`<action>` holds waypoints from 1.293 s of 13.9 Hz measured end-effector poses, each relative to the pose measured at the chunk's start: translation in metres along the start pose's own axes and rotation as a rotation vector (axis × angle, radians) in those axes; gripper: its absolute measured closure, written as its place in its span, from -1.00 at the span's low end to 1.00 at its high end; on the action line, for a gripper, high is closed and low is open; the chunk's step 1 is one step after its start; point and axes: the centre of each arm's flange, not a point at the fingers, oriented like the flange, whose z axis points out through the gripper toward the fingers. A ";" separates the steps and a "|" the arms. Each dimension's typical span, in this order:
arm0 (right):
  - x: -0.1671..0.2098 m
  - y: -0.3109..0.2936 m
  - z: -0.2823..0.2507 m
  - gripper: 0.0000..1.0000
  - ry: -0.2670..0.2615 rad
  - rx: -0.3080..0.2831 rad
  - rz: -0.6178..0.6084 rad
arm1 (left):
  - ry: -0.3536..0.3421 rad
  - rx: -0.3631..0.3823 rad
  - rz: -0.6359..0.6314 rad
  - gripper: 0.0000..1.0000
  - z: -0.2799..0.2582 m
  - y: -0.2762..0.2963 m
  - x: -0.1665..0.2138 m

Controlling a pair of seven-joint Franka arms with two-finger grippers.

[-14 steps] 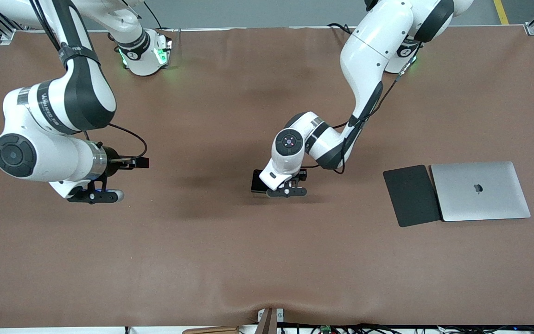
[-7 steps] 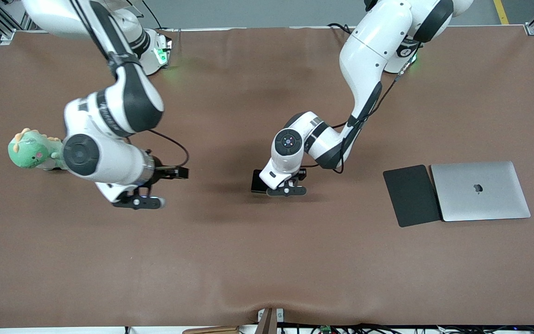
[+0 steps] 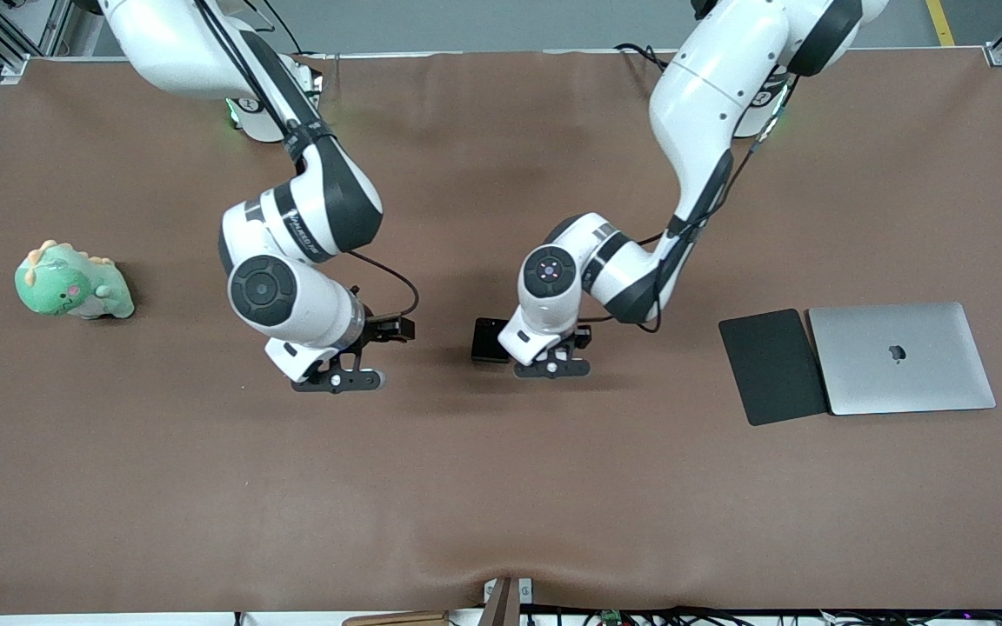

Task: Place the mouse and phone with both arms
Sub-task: 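Grasp the black phone with the right gripper while the left gripper lifts, then carry the phone with the right gripper while the left gripper carries the mouse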

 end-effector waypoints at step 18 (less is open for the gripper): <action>-0.052 -0.166 0.171 -1.00 0.157 -0.080 0.030 | -0.010 0.049 -0.137 -0.23 -0.062 -0.293 0.100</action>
